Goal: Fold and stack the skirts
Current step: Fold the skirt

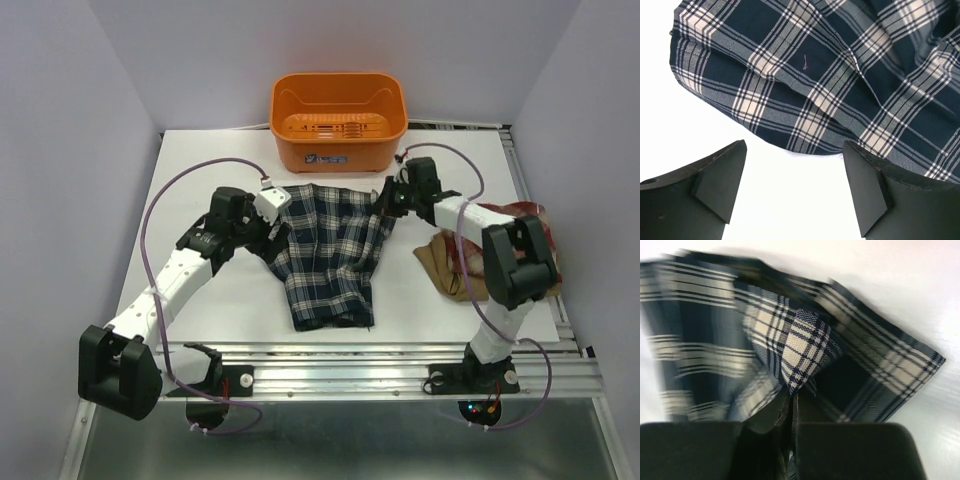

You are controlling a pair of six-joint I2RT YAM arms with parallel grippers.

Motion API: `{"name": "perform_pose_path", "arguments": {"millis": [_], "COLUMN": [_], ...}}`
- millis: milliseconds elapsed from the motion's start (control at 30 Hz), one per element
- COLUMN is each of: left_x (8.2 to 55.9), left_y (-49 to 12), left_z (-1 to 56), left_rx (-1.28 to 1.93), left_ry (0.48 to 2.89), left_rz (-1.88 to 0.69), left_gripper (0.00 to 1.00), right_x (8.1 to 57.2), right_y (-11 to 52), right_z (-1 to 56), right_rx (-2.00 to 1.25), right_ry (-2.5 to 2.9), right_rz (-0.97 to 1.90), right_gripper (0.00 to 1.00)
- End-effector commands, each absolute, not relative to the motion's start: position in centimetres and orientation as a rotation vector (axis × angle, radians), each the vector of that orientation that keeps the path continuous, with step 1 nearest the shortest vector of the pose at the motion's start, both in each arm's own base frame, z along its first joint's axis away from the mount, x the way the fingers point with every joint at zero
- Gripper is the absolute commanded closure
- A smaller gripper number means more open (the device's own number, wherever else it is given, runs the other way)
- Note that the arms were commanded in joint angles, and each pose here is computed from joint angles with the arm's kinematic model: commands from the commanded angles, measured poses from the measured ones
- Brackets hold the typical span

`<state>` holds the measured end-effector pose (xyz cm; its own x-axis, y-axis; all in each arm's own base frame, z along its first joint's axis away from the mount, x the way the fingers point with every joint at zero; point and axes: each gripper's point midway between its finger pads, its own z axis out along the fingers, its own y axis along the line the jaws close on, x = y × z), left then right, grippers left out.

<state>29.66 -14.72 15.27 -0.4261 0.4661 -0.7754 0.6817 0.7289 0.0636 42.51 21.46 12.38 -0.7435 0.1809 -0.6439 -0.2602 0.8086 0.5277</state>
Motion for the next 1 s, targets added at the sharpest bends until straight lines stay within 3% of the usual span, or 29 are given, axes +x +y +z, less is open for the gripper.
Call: {"name": "perform_pose_path", "arguments": {"millis": [0,167,333,533,733,967], "left_x": [30.3,28.9,24.1,21.4,18.5,15.4], "left_y": [-15.3,-16.0,-21.7,-28.1,-33.5,-36.5], "left_z": [16.7,17.0,16.0,15.8,13.7,10.9], "left_rx": [0.865,0.980,1.301,1.520,1.783,1.975], "left_ry": [2.064,2.008,1.905,1.831,1.729,1.663], "left_rz": [-0.349,-0.368,-0.375,-0.375,-0.361,-0.369], "left_gripper": [0.10,0.10,0.15,0.17,0.34,0.33], "right_x": [44.1,45.3,45.5,45.5,44.5,44.6], "right_y": [20.9,19.5,19.3,19.3,19.5,20.0], "right_z": [6.3,4.2,3.5,1.5,0.6,0.7], "right_rx": [-0.060,-0.022,-0.017,0.017,0.040,0.054], "right_ry": [2.354,2.352,2.364,2.424,2.475,2.486], "right_rz": [0.700,0.585,0.564,0.556,0.578,0.610], "right_gripper": [0.99,0.99,0.99,0.99,0.99,0.99]}}
